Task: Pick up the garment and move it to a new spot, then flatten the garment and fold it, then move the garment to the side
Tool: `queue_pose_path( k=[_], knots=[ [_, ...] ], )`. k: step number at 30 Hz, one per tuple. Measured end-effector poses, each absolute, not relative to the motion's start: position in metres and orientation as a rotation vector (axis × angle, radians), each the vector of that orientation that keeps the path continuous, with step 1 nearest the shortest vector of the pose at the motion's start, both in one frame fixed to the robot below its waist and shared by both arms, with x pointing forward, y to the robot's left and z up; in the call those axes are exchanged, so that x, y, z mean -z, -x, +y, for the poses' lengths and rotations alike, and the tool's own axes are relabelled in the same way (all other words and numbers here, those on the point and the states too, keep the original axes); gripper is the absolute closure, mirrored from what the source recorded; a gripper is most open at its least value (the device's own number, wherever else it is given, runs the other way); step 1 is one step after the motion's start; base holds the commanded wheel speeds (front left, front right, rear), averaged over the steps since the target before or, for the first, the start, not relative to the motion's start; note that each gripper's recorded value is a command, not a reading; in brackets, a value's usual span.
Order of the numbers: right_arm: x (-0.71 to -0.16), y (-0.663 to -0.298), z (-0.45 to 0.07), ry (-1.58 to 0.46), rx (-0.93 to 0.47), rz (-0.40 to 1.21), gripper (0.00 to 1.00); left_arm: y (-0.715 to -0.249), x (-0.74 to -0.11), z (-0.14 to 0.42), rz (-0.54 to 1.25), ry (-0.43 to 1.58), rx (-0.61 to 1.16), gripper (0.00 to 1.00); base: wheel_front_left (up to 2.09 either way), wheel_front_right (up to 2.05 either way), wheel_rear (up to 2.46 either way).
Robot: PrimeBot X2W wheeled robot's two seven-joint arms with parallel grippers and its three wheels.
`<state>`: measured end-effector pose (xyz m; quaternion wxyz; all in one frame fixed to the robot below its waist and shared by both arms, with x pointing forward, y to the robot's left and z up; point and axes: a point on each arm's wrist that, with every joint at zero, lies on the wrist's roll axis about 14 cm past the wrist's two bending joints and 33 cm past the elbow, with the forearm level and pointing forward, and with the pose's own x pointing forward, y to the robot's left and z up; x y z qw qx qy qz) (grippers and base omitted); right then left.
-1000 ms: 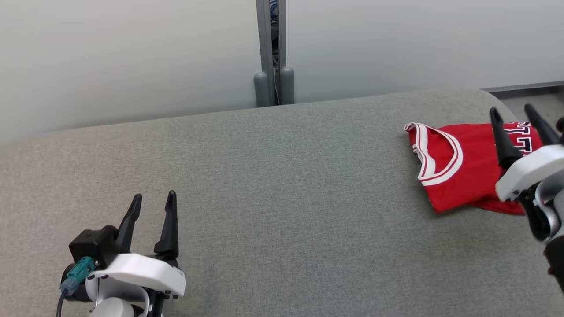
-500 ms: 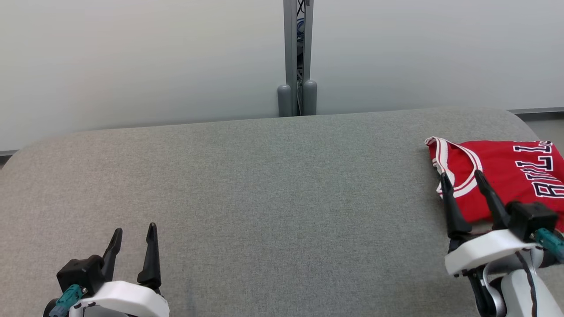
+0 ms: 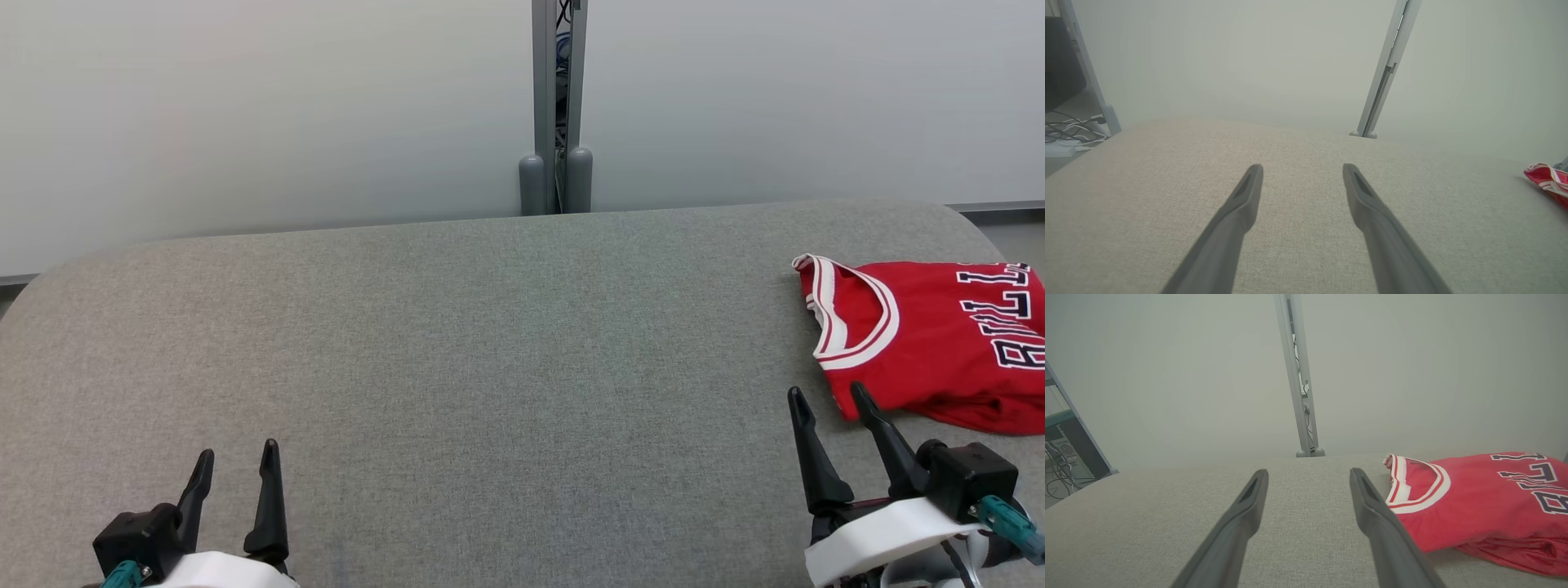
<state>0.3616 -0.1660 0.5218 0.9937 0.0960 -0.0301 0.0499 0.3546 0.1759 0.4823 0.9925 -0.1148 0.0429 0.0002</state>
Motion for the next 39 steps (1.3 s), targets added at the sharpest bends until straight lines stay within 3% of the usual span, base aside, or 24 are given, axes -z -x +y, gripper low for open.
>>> queue_pose_path(
  k=[39],
  knots=[
    [-0.518, -0.359, -0.156, -0.237, -0.126, -0.039, 0.00, -0.353, -0.486, 0.187, 0.071, 0.177, -0.027, 0.00, 0.00, 0.00, 0.00]
  ],
)
